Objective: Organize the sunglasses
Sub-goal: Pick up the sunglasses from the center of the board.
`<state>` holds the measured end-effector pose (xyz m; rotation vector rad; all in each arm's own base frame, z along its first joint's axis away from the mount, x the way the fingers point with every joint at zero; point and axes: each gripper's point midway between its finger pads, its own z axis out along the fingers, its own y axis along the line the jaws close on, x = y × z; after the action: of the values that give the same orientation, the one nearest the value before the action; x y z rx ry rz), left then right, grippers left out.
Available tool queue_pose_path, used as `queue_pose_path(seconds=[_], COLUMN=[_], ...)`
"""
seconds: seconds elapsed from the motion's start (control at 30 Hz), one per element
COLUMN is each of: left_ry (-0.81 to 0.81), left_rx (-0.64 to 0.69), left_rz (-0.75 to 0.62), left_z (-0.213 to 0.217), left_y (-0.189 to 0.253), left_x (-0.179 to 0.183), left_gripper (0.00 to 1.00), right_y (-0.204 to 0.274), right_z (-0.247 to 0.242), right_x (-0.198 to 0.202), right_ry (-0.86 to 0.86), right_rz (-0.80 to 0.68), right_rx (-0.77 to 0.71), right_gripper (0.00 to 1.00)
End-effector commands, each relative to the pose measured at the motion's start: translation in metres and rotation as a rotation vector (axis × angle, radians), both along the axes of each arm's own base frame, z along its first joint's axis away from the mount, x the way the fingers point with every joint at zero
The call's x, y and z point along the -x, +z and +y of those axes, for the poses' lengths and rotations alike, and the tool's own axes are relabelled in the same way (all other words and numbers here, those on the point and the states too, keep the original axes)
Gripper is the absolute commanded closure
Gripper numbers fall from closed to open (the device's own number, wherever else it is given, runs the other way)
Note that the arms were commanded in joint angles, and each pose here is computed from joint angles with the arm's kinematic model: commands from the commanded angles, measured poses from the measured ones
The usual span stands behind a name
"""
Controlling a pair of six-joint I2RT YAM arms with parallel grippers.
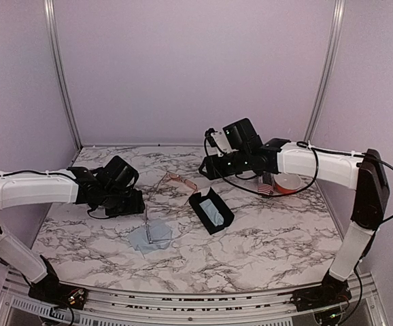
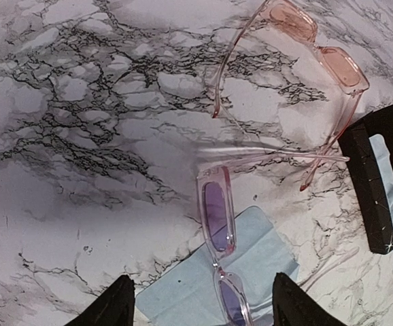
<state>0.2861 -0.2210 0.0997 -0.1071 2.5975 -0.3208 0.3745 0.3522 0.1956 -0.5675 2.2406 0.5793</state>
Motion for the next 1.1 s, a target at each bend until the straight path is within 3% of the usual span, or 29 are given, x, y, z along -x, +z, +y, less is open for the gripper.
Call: queue_pose_path(seconds=[0.0, 0.57, 0.63, 0.83, 1.07], left_ry=[0.01, 0.011, 0.012, 0.032, 0.049], left_rx=[-0.068, -0.073, -0.07, -0.053, -0.058], left_rz=[0.052, 0.123, 0.119, 0.055, 0.038], left_z=[0.0, -0.017, -0.018, -0.017, -0.021], left_y=[-0.021, -0.064, -0.064, -0.039, -0.022], left_x=[0.005, 0.001, 0.0, -0.007, -0.017], left_gripper=[0.32, 0.52, 0.52, 0.38, 0.36], right_y=[0.011, -0.018, -0.02, -0.022, -0.02], right_z=[0.003, 0.001, 0.002, 0.005, 0.01], right_x=[0.007, 0.017, 0.017, 0.016, 0.013], right_ry=[0.003, 0.006, 0.008, 0.014, 0.021], right_rz=[-0.024, 0.03, 0.033, 0.04, 0.031], right_rx=[-0.038, -0.015, -0.014, -0.012, -0.02], right_gripper=[0.49, 0.49, 0.49, 0.49, 0.49])
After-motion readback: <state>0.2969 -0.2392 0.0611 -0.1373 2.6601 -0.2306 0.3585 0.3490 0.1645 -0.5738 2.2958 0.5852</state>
